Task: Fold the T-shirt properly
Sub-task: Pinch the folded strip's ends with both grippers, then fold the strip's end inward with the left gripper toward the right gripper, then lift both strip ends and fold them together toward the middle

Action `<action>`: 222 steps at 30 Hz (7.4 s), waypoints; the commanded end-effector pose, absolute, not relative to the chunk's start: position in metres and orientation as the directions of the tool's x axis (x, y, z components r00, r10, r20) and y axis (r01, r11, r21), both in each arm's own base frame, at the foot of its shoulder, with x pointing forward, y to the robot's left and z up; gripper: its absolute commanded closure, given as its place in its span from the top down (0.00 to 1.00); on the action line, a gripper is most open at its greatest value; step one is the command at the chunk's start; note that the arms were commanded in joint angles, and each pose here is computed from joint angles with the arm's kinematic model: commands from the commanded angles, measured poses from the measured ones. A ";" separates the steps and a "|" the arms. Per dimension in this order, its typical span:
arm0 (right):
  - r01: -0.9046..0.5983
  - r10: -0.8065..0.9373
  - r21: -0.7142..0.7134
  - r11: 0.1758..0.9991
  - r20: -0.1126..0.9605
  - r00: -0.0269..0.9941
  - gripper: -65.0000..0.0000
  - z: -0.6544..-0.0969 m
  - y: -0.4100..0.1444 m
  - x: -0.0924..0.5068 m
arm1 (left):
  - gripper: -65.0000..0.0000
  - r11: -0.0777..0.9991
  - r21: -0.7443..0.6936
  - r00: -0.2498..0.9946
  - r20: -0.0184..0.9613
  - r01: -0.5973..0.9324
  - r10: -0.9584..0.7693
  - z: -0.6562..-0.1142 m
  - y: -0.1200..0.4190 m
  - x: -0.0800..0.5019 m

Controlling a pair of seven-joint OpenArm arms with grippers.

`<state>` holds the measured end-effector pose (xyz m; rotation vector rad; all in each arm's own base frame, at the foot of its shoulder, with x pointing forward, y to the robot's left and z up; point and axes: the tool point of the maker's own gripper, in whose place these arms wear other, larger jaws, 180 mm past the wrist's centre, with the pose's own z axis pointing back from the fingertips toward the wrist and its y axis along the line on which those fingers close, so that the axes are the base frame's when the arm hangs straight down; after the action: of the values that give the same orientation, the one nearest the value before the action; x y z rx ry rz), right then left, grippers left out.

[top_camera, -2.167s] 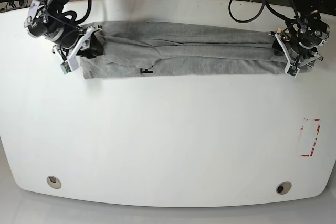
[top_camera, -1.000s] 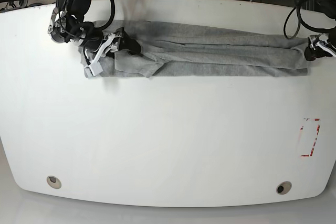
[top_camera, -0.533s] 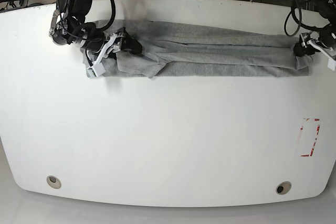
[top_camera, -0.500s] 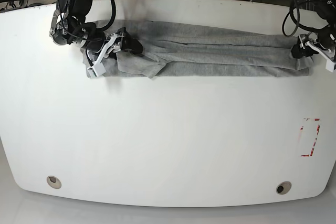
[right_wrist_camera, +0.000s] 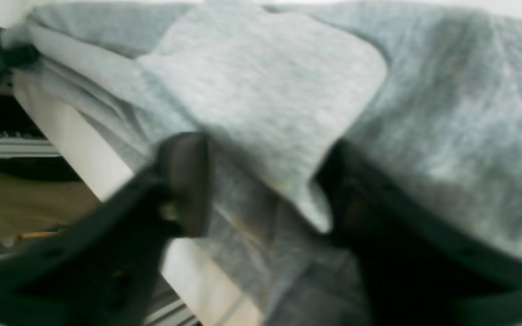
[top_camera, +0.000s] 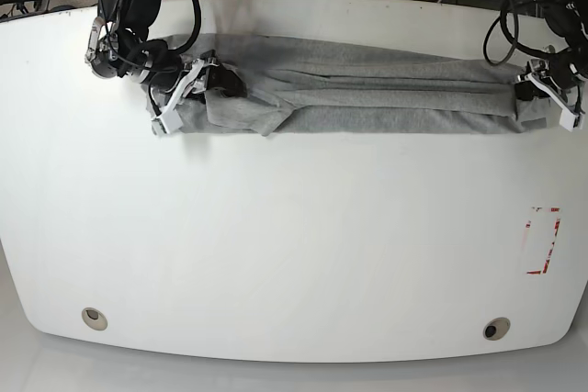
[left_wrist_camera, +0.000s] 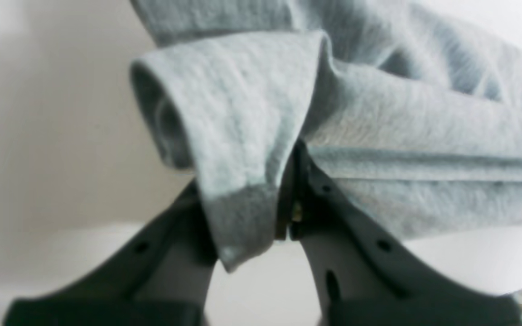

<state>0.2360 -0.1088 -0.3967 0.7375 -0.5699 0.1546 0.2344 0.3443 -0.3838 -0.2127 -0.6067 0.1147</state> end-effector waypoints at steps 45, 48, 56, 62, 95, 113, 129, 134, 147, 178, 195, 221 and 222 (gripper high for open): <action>-0.356 -0.063 0.562 0.747 0.592 0.803 0.32 -0.383 -0.120 0.248 | 0.56 0.569 -0.108 0.451 0.734 0.815 -0.507 -0.311 0.024 0.246; -0.365 -0.060 0.551 0.750 0.607 0.793 0.32 -0.378 -0.123 0.254 | 0.52 0.540 -0.114 0.424 0.758 0.834 -0.495 -0.298 0.029 0.250; -0.297 -0.152 0.548 0.782 0.629 0.762 0.32 -0.368 -0.160 0.259 | 0.48 0.725 -0.068 0.490 0.779 0.686 -0.391 -0.281 0.110 0.281; -0.291 -0.188 0.531 0.796 0.674 0.714 0.35 -0.346 -0.194 0.264 | 0.47 0.787 -0.029 0.562 0.716 0.617 -0.414 -0.296 0.156 0.283; -0.134 -0.247 0.578 0.805 0.531 0.810 0.78 -0.400 -0.190 0.221 | 0.10 0.828 -0.090 0.701 0.587 0.554 -0.405 -0.382 0.167 0.251; -0.250 -0.168 0.493 0.833 0.658 0.734 0.00 -0.355 -0.184 0.242 | 0.11 0.831 -0.182 0.716 0.622 0.526 -0.316 -0.386 0.130 0.252; -0.489 -0.164 0.480 0.728 0.815 0.556 0.00 -0.268 -0.164 0.253 | 0.11 0.819 -0.213 0.743 0.581 0.533 -0.333 -0.399 0.060 0.250; -0.562 -0.205 0.538 0.628 0.812 0.547 0.00 -0.260 -0.120 0.260 | 0.11 0.794 -0.195 0.712 0.597 0.576 -0.370 -0.394 0.036 0.256; -0.579 -0.118 0.542 0.609 0.784 0.610 0.02 -0.286 -0.036 0.284 | 0.11 0.773 -0.227 0.698 0.624 0.592 -0.352 -0.386 0.010 0.257; -0.710 0.133 0.351 0.610 0.838 0.529 0.73 -0.286 0.021 0.308 | 0.11 0.959 0.064 0.653 0.719 0.278 -0.237 -0.329 0.201 0.280; -0.669 0.049 0.534 0.517 0.762 0.646 0.27 -0.338 0.067 0.278 | 0.11 0.963 0.175 0.715 0.645 0.204 -0.269 -0.330 0.275 0.262; -0.573 -0.019 0.373 0.730 0.849 0.528 0.18 -0.292 -0.021 0.334 | 0.11 0.661 0.047 0.488 0.636 0.749 -0.598 -0.358 0.067 0.254; -0.555 -0.010 0.360 0.750 0.845 0.535 0.18 -0.297 -0.034 0.341 | 0.11 0.636 0.035 0.468 0.646 0.771 -0.603 -0.357 0.051 0.251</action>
<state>0.3230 -0.0231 -0.3114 0.6757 -0.9051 0.3504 0.2455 0.0702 -0.3697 -0.2477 -0.6173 -0.8276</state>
